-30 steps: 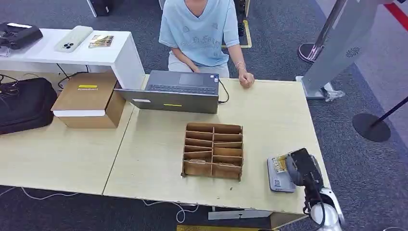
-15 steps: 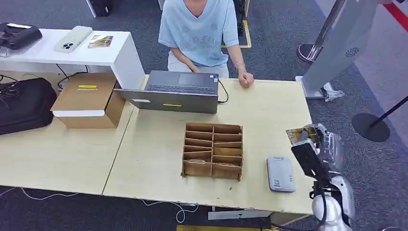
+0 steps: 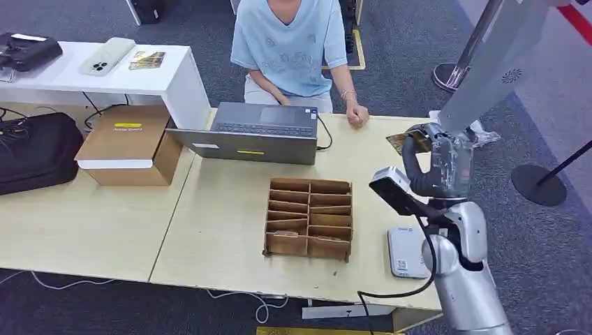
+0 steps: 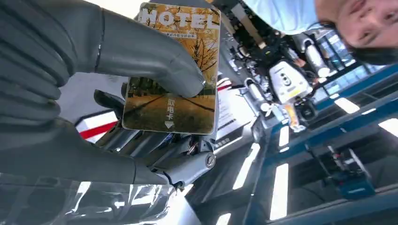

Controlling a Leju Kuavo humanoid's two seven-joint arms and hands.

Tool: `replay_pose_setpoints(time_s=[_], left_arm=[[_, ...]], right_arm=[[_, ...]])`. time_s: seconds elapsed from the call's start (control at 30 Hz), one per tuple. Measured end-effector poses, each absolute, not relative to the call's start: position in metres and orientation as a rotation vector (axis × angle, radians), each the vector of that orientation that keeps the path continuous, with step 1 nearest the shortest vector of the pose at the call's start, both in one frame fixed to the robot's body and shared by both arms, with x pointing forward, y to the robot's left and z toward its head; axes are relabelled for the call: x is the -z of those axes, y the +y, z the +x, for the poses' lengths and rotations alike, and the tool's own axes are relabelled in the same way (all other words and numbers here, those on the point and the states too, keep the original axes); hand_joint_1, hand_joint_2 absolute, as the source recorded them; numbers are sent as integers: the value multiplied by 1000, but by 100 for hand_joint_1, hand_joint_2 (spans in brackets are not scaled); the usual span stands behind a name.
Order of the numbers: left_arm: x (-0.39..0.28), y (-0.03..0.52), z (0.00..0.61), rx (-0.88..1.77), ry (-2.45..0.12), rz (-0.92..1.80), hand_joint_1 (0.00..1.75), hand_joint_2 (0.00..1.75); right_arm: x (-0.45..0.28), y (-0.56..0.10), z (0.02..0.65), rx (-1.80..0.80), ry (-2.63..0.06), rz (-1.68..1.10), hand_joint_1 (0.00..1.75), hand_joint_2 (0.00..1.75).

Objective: Pass the card to the sensor for recognition and then transmit it.

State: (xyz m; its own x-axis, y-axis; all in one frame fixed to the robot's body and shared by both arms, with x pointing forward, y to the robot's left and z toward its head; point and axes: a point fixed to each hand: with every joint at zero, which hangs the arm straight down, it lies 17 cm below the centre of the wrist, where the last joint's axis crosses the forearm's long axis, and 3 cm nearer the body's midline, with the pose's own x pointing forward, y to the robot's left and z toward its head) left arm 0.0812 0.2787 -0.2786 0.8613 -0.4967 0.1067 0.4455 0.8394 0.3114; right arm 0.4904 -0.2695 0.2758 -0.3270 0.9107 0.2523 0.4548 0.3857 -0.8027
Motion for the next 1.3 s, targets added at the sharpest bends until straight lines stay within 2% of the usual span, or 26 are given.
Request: replay_pose_setpoints(time_s=[0.27,0.4,0.6,0.93,1.13,1.3], left_arm=[[278,279,85,507,-193,281,0,0],[278,279,85,512,-193,280,0,0],[279,278,85,525,-191,270,0,0],[279,279,85,529,-190,268,0,0],[279,278,83,543,-181,261,0,0],[279,278,83,532,-177,261,0,0]], right_arm=[[-323,-195,548,-1031,-2072,-978,175,175],[-349,-167,575,-1142,-2067,-1026,175,175],[-362,-135,609,-1305,-1952,-1067,175,175],[-332,-107,639,-1489,-1685,-1047,175,175],[-307,-106,648,-1522,-1486,-991,175,175],[-308,-106,653,-1516,-1429,-999,175,175]])
